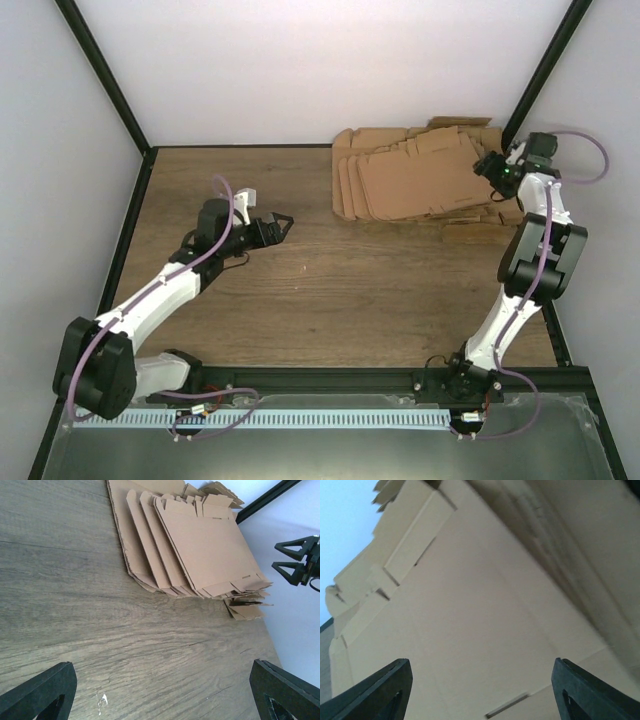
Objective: Fold the paper box
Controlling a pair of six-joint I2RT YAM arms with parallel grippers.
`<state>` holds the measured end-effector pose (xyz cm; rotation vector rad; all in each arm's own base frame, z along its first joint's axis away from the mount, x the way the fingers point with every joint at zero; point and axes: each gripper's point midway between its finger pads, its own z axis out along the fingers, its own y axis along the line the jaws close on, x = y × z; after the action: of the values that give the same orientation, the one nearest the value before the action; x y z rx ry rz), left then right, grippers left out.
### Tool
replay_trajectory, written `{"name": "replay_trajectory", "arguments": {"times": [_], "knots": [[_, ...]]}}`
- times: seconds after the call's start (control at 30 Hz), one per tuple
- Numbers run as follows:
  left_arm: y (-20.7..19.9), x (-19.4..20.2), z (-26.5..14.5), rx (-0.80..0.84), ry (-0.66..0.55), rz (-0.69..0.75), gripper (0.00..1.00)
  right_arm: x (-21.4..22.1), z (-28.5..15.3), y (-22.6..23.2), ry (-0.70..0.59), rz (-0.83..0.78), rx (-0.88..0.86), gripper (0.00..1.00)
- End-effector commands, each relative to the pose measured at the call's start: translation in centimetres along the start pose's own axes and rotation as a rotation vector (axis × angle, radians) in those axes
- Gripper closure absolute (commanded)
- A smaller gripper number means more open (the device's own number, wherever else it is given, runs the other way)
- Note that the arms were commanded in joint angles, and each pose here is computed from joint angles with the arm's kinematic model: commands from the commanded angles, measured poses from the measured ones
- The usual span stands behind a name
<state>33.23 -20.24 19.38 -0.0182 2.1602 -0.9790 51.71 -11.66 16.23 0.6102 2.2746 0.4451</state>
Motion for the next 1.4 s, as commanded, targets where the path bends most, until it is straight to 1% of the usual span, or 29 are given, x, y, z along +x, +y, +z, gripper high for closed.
{"name": "replay_trajectory", "arguments": {"times": [0.0, 0.17, 0.23, 0.47, 0.63, 0.8, 1.03, 1.23, 1.37], "knots": [[-1.5, -1.3, 0.1, 0.044, -0.031, 0.016, 0.02, -3.2, -0.5, -2.7, -0.056, 0.065, -0.031, 0.19], [-1.5, -1.7, 0.3, 0.041, -0.040, 0.024, 0.02, -3.7, 1.6, -4.2, -0.026, 0.081, -0.030, 0.09], [-1.6, -1.7, 0.5, 0.044, -0.035, 0.028, 0.02, -3.9, 2.5, -4.9, -0.018, 0.086, -0.009, 0.07], [-1.2, -1.7, 1.2, 0.028, -0.014, 0.032, 0.02, -3.0, 4.1, -5.4, 0.034, 0.102, -0.025, 0.07], [-1.1, -1.5, 1.5, 0.029, -0.006, 0.029, 0.02, -2.3, 3.8, -4.6, 0.067, 0.102, -0.065, 0.07], [-1.0, -1.4, 1.5, 0.031, -0.001, 0.029, 0.02, -2.1, 2.2, -2.6, 0.073, 0.082, -0.146, 0.11], [-1.0, -1.1, 1.3, 0.027, 0.004, 0.037, 0.02, -1.5, 0.4, 0.4, 0.090, 0.075, -0.297, 0.22], [-1.1, -1.0, 0.7, 0.028, -0.003, 0.045, 0.02, -1.0, 0.3, -0.8, 0.083, 0.078, -0.219, 0.23], [-1.2, -0.9, 0.4, 0.030, -0.007, 0.047, 0.02, -0.8, 0.5, -3.1, 0.063, 0.069, -0.077, 0.20]]}}
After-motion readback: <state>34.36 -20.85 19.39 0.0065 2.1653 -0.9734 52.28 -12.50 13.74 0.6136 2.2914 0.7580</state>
